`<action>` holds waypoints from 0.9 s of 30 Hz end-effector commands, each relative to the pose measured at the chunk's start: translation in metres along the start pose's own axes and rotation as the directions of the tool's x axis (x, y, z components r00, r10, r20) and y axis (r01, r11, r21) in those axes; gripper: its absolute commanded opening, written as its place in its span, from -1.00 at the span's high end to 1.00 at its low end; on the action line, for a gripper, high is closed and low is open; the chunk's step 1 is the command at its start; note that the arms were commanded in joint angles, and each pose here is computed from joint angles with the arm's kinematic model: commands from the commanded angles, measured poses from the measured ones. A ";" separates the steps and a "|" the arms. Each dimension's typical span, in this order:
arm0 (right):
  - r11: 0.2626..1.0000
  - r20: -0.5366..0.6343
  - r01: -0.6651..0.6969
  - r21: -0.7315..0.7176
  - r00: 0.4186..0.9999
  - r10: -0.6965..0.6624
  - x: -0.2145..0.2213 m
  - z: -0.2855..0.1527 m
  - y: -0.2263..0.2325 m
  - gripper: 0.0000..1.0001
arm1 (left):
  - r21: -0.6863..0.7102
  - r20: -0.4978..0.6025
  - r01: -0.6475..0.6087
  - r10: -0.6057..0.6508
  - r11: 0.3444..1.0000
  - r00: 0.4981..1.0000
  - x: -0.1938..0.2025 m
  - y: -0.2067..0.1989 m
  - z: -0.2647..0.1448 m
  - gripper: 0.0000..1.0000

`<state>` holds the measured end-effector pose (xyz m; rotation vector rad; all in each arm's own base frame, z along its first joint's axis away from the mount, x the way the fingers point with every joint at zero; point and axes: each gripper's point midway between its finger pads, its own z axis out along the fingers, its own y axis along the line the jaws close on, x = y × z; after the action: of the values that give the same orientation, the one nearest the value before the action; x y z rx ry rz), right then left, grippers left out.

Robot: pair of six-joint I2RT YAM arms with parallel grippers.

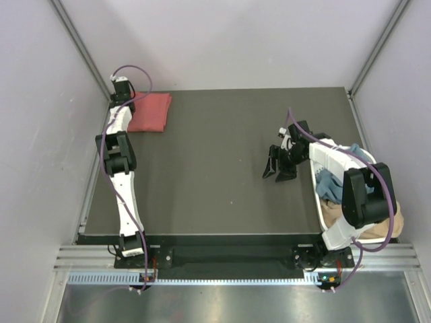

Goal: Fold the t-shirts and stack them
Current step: Neatly place the folded tshirt to the corner

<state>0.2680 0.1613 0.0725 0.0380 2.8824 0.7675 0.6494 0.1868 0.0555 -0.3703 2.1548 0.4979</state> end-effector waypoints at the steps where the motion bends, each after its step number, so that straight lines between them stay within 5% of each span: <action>1: 1.000 0.032 0.007 -0.012 0.999 -0.007 -0.017 -0.004 0.010 -0.22 | -0.068 0.138 0.061 -0.051 0.996 0.989 -0.042 0.022 0.003 1.00; 14: 1.000 0.028 -0.001 -0.019 1.000 0.002 -0.024 0.000 0.014 -0.23 | -0.144 0.129 0.095 -0.076 0.985 0.989 -0.035 0.043 0.005 0.97; 17: 1.000 0.023 -0.004 -0.020 1.000 0.005 -0.022 0.000 0.014 -0.22 | -0.168 0.154 0.124 -0.098 0.978 0.983 -0.044 0.050 0.001 0.24; 19: 1.000 0.025 -0.004 -0.019 1.000 0.004 -0.022 -0.001 0.014 -0.22 | -0.169 0.175 0.161 -0.131 0.972 0.976 -0.054 0.052 -0.005 -0.06; 27: 0.999 0.058 0.015 -0.028 0.998 -0.013 -0.017 -0.016 0.021 -0.24 | -0.174 0.209 0.200 -0.162 0.964 0.964 -0.092 0.053 -0.064 -0.54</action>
<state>0.2778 0.1648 0.0729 0.0689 2.8900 0.7711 0.6426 0.2150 0.0780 -0.5426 2.0344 0.6225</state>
